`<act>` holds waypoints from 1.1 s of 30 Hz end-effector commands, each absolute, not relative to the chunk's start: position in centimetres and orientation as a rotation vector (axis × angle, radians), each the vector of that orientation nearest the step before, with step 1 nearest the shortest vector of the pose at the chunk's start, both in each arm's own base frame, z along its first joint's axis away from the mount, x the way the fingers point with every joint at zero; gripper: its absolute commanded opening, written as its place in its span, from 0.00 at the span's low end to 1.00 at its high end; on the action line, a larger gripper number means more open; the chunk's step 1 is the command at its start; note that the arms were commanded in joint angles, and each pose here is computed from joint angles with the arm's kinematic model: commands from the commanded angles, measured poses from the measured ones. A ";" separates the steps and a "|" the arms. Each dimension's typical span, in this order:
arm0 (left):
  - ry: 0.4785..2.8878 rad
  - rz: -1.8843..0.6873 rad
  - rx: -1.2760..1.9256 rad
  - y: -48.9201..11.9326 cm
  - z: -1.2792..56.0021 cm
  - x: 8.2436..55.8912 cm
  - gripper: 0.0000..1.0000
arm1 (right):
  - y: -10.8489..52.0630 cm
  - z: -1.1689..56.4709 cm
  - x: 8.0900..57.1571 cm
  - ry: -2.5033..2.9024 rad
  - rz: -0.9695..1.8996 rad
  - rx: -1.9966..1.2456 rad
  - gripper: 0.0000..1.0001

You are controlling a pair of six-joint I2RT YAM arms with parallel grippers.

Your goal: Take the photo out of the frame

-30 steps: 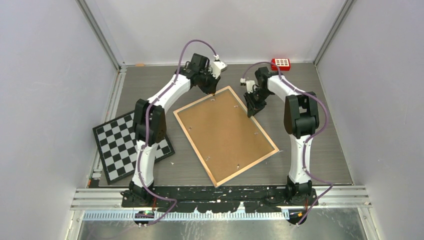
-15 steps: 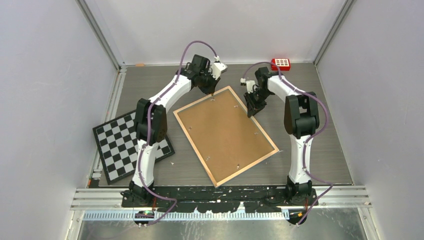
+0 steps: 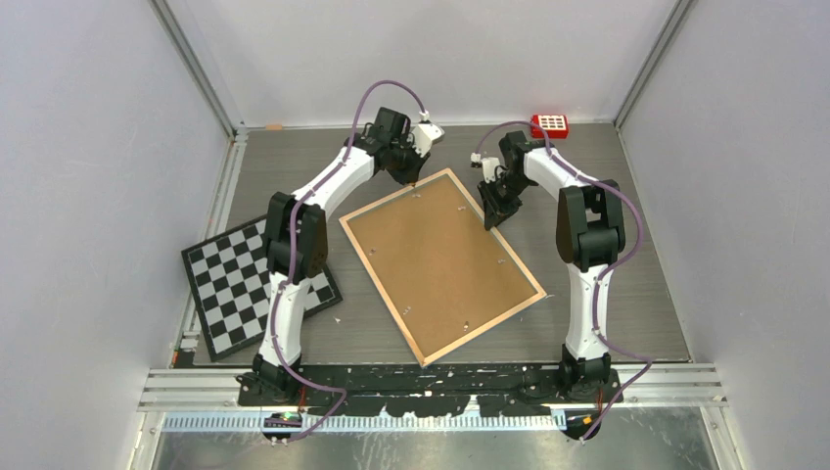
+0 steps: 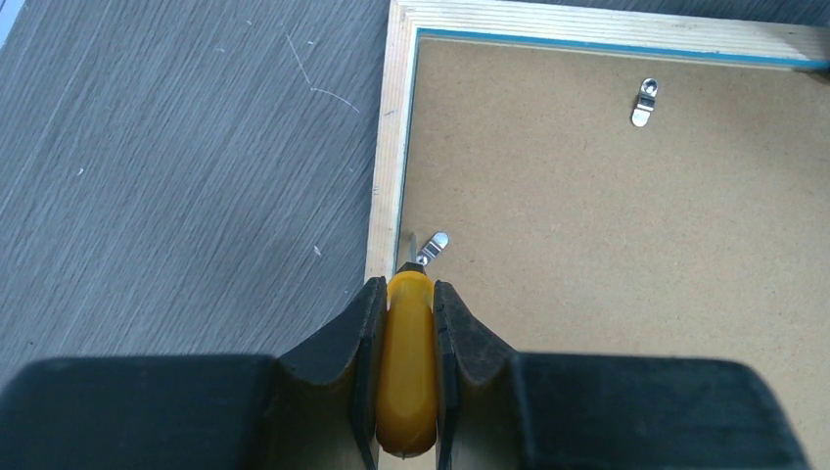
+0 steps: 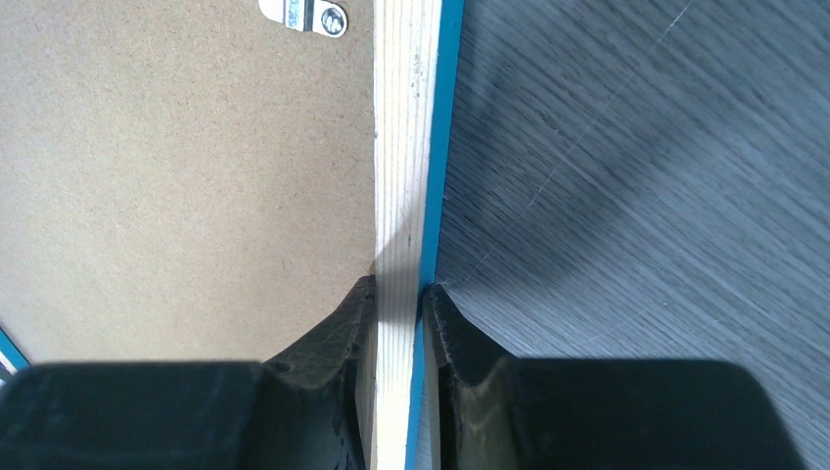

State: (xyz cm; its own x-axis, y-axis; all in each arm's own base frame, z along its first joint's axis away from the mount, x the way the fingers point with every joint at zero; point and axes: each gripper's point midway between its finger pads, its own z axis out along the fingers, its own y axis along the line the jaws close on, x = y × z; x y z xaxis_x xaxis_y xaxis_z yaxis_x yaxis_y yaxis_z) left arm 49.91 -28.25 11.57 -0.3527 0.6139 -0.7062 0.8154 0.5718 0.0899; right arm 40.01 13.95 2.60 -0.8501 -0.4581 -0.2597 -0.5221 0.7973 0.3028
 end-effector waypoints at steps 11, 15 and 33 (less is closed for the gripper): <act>2.073 -0.439 1.362 -27.6 10.5 46.1 0.00 | 15.0 3.0 39.3 2.823 0.586 -0.773 0.01; 2.068 -0.471 1.404 -27.6 10.5 45.1 0.00 | 14.9 2.9 39.4 2.824 0.581 -0.777 0.00; 2.032 -0.544 1.606 -26.6 10.6 41.7 0.00 | 14.8 2.6 39.6 2.827 0.568 -0.787 0.01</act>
State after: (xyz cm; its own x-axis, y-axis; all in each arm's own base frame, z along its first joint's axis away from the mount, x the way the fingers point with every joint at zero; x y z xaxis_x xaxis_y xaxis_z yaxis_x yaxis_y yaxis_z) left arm 47.08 -27.75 11.25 -0.1428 0.7376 -0.6600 0.9378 0.3140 0.1479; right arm 39.33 14.35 2.64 -0.8511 -0.4674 -0.2393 -0.5232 0.7933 0.3114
